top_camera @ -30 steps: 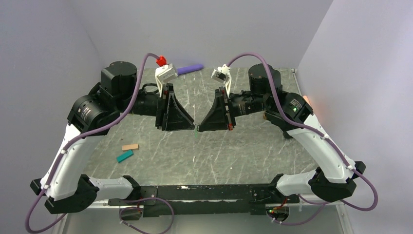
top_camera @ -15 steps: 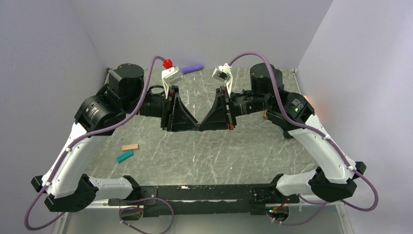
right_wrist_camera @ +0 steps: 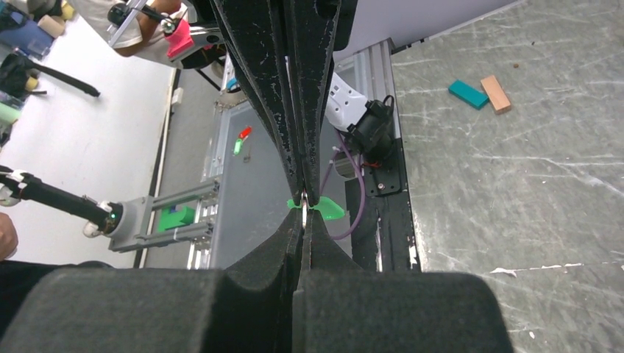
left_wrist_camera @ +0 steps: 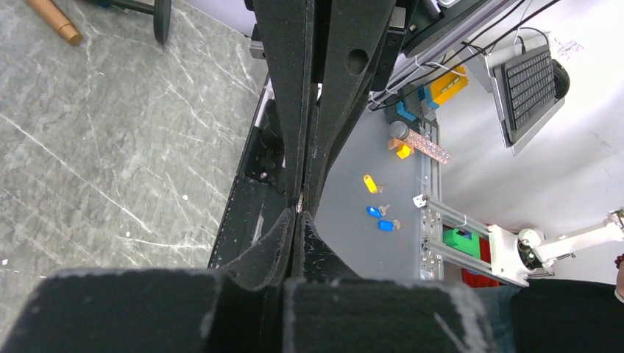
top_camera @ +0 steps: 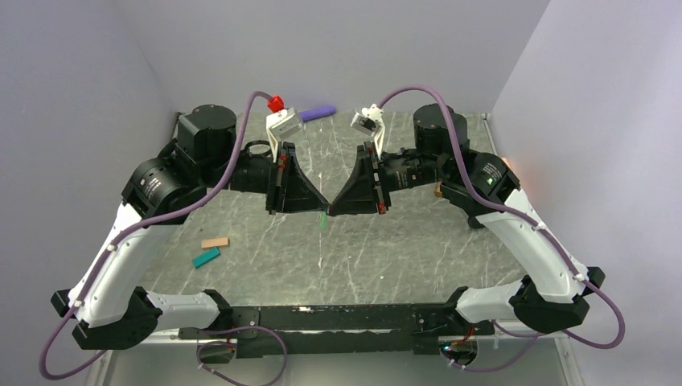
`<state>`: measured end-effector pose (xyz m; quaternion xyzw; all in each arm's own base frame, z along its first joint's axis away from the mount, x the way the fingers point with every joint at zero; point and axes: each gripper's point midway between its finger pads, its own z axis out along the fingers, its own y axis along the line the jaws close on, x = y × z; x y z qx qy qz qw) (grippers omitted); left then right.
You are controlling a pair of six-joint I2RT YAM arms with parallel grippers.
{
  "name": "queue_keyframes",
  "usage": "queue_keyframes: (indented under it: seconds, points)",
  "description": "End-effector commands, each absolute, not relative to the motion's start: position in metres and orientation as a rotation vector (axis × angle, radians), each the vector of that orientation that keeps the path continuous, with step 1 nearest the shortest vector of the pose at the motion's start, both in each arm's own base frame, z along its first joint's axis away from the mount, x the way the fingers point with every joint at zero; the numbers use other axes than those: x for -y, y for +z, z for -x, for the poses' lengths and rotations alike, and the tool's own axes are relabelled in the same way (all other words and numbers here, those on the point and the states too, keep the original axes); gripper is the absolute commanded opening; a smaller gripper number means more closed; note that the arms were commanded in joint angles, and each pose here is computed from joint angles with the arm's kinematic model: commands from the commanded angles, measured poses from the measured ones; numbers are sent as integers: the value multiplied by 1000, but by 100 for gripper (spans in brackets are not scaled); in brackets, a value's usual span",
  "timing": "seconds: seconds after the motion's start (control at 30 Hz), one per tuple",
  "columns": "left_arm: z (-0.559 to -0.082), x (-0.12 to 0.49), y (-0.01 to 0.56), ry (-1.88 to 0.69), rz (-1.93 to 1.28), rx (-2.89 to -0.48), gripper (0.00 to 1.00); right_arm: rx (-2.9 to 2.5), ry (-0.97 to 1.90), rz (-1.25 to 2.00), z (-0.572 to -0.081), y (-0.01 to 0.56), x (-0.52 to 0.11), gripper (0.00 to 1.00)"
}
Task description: Remove the keys from the keyring
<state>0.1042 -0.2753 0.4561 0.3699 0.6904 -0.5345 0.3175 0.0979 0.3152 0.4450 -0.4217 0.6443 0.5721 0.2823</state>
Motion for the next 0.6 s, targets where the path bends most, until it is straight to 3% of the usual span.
queue_keyframes:
  seconds: [0.0,0.57]
  points:
    - [-105,273,474,-1388,-959,-1740,0,-1636,1525,1134,-90,464,-307,0]
    - [-117,275,498,-1374,-750,-1596,0,-1521,1462,906,-112,495,-304,0]
